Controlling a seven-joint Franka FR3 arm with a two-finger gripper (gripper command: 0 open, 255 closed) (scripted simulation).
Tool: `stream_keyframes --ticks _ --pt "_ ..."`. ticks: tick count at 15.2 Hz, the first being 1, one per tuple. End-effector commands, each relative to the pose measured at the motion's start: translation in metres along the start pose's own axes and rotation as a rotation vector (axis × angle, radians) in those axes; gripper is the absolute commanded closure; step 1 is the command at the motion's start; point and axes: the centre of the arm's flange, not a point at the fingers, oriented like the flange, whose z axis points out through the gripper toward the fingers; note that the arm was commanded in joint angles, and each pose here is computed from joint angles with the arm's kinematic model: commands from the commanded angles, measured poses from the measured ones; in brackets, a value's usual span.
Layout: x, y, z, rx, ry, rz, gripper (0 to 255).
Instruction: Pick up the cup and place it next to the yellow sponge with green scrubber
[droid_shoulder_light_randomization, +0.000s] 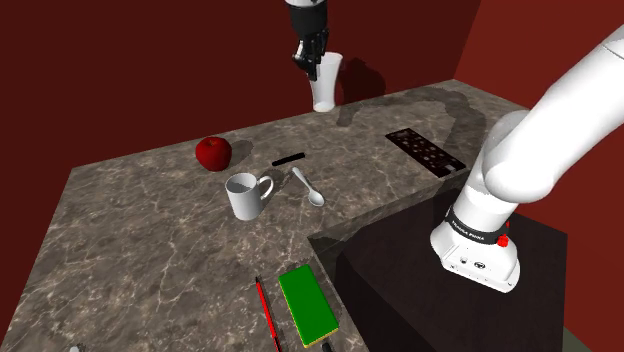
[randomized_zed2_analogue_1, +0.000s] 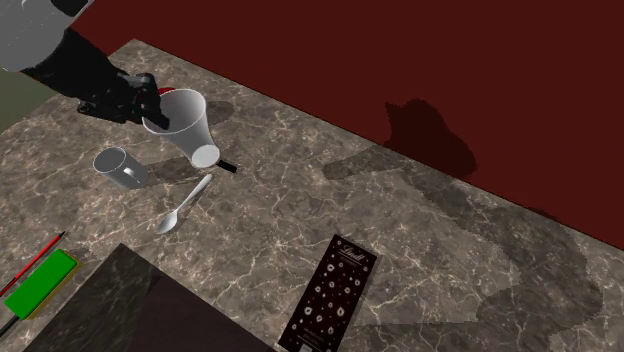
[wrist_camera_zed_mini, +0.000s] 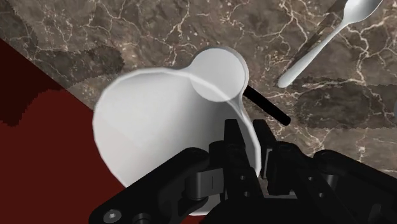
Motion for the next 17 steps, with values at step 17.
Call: stream_keyframes --ticks 17 --pt "-0.090 -0.207 -0.070 0.000 -0.001 0.001 255"
